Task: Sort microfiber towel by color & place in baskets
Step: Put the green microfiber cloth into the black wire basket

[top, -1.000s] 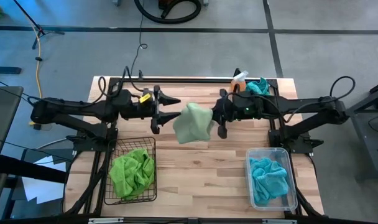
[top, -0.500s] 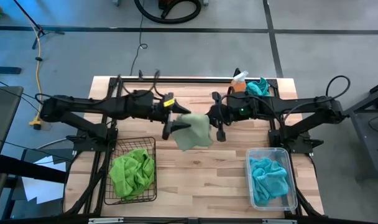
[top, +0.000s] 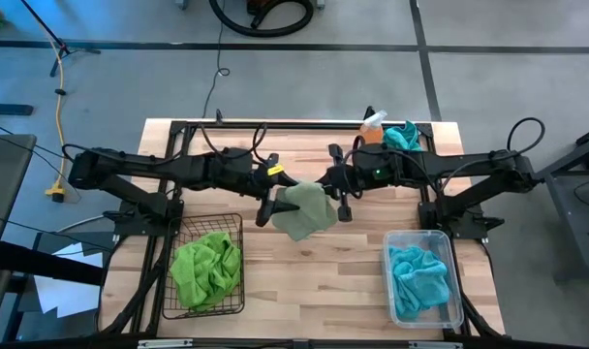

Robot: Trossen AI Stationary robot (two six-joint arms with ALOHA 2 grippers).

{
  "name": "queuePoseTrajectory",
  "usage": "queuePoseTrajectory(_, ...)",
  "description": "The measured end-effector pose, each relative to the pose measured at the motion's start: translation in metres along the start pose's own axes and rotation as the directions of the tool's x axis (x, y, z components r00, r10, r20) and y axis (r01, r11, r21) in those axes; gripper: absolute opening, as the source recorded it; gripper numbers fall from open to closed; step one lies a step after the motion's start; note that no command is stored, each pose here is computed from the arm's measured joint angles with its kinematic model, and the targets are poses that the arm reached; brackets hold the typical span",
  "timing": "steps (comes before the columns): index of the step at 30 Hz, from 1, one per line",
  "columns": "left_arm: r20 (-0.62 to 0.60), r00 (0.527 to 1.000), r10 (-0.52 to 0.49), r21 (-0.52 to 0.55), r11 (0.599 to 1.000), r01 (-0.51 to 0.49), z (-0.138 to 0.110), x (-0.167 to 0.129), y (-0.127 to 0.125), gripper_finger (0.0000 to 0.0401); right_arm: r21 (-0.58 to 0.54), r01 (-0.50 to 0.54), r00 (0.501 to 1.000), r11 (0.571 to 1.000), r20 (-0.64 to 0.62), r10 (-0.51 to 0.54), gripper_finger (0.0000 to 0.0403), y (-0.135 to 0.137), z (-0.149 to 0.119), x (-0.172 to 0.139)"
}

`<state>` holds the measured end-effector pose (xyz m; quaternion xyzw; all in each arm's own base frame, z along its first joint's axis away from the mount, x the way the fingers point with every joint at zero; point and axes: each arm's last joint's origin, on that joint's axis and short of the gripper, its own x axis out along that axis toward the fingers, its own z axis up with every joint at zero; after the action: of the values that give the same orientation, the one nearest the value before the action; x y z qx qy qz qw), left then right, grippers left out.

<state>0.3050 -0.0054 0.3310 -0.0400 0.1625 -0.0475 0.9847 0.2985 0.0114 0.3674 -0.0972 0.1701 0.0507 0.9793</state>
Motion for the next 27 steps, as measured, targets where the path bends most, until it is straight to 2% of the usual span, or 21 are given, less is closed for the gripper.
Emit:
queuePoseTrajectory(5,-0.003,0.999,0.033,0.008,0.999,-0.033,-0.0004,0.0,0.0013,0.0263,-0.031,-0.008,1.0,0.999,0.01,0.009,0.0,0.0002,0.0008,-0.0001)
queuePoseTrajectory(9,-0.025,0.999,0.044,0.011,0.999,-0.043,-0.0032,0.002,0.0036,0.0225,-0.04,-0.024,0.999,0.999,0.02,0.025,0.0,0.0004,0.0015,-0.0001)
queuePoseTrajectory(12,-0.022,0.999,0.048,-0.009,0.999,-0.048,-0.003,0.0018,0.0042,0.0169,-0.041,-0.043,0.999,0.998,0.029,0.045,0.0,0.001,0.002,-0.0002)
queuePoseTrajectory(16,-0.026,0.999,0.047,-0.009,0.999,-0.047,-0.0033,0.0017,0.0041,0.0054,-0.041,-0.044,0.999,0.998,0.03,0.045,0.0,0.001,0.0022,-0.0005)
queuePoseTrajectory(18,-0.026,0.999,0.048,-0.024,0.999,-0.048,-0.0033,0.0017,0.0042,0.0017,-0.041,-0.044,0.999,0.998,0.03,0.045,0.0,0.001,0.0022,-0.0005)
queuePoseTrajectory(23,-0.031,0.998,0.049,-0.031,0.998,-0.05,-0.0038,0.0016,0.0045,0.0006,-0.04,-0.042,0.999,0.998,0.018,0.043,0.0002,0.001,0.0011,-0.0005)
queuePoseTrajectory(27,-0.085,0.994,0.067,-0.021,0.997,-0.069,-0.0069,-0.0044,0.0066,0.0004,0.016,-0.004,1.0,1.0,0.003,0.004,0.0035,0.0,0.0,-0.0004)
